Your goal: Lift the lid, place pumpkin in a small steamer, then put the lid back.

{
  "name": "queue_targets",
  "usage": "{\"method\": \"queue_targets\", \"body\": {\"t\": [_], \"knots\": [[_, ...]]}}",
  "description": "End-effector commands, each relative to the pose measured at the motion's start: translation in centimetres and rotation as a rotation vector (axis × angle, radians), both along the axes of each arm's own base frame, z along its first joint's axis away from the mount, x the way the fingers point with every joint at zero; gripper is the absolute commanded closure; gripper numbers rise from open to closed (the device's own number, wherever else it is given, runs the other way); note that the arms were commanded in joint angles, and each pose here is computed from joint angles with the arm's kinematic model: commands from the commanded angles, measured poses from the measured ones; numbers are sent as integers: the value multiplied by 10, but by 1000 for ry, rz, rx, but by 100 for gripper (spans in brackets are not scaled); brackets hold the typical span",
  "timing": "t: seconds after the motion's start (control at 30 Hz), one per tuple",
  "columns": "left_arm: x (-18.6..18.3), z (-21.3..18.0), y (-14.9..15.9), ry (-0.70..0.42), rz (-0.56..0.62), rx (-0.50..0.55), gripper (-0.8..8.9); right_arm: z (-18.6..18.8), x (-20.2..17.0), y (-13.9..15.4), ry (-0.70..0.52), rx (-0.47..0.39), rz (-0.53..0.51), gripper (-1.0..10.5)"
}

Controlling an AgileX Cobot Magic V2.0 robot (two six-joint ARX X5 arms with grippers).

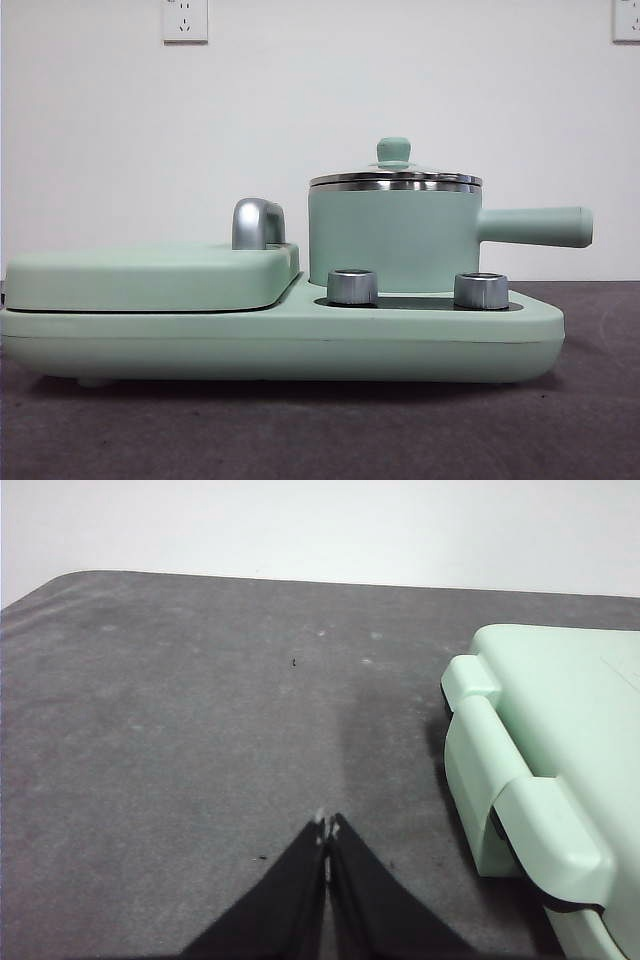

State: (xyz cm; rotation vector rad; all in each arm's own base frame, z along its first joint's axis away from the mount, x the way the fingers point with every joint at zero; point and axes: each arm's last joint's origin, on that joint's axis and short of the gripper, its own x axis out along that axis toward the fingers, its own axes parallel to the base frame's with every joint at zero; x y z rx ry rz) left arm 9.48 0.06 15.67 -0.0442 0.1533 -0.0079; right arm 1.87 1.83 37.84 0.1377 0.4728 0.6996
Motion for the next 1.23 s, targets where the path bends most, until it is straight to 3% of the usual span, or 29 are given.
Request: {"method": "queue_targets", "body": {"t": [0.03,0.43,0.63,0.8,1.03,1.13,1.23], "knots": [[1,-7,0,24,-2,3,808,4,-1,-1,-23,7,10,922],[1,-7,0,24,-2,3,808,4,-1,-1,-23,8,8,922],[1,-7,0,24,-2,3,808,3,0,-1,-30,12,-49,922],[1,-7,0,24,-2,3,808,-14,5,-4,-94,44,-221,922],[1,-7,0,24,-2,3,808,-83,37,-8,-240,58,-575,922],[1,-7,0,24,-2,3,808,-118,54,-11,-263,-8,-692,922],[1,-7,0,24,-2,3,808,-154,67,-13,-251,-58,-719,922]]}}
